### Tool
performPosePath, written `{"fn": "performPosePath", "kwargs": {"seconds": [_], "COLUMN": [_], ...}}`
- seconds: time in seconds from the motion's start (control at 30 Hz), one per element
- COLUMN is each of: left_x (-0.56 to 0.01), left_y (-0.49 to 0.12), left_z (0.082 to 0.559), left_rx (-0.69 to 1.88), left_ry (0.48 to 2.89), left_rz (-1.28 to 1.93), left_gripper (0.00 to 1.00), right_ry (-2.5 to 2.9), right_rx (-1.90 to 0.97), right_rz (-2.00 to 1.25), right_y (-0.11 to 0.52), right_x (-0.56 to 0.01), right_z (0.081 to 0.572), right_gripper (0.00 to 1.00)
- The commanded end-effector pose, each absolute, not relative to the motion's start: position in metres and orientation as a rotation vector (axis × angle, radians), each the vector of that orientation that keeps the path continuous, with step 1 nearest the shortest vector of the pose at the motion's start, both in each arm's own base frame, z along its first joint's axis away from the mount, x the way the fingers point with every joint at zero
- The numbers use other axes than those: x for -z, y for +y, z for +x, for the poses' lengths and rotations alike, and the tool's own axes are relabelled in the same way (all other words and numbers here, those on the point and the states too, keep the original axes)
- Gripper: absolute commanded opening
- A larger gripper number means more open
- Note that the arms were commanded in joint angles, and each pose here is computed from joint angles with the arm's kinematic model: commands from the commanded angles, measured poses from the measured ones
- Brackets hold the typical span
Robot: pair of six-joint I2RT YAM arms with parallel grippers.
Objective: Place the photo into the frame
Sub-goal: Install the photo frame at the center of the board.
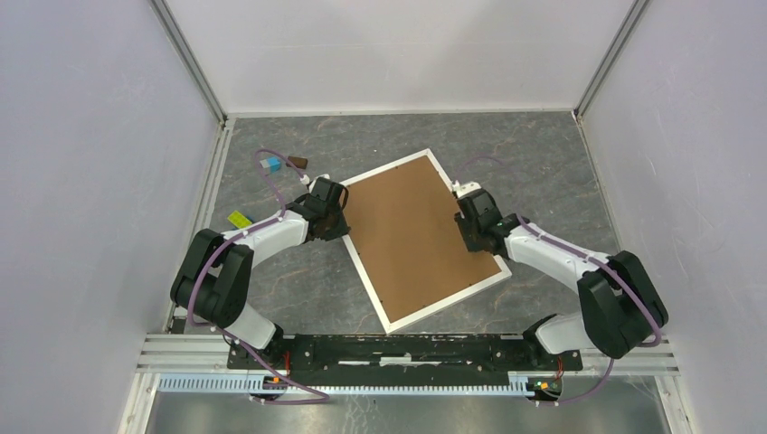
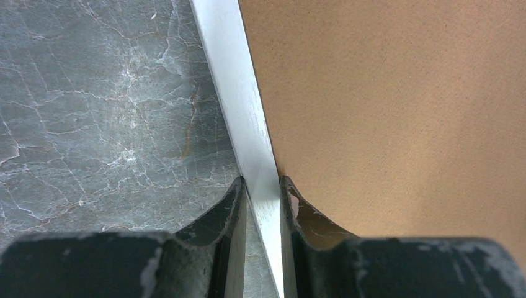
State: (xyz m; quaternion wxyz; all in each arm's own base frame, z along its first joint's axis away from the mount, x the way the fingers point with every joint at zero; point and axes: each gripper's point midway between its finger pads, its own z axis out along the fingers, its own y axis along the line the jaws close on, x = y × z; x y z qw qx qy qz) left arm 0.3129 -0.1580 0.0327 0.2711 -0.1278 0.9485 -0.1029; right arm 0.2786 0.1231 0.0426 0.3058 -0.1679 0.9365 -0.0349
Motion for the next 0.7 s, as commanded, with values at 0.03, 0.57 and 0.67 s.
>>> {"fn": "performPosePath", "kwargs": {"seconds": [0.03,0.57,0.67], "left_x": [-0.013,-0.012,-0.012], "left_y": [-0.155,-0.155,-0.155], "left_z": [0.302,0.303,0.302], "left_rx": [0.241,0.241,0.241], "left_ry": [2.615,2.619,2.619], "left_rz": [-0.287,-0.285,-0.285], "left_gripper": [0.02,0.02,0.02], "right_ry": [2.472,2.511,2.516], "right_rx": [0.093,0.104,0.115], "right_rz": [-0.401,-0.427,-0.43], "right_y": [0.104,0.093,0.091], "right_x": [-0.071,-0.049,-0.046], "right_z": [0.291,0.287,0.286], "right_gripper": [0.35,0.07,0.06]}}
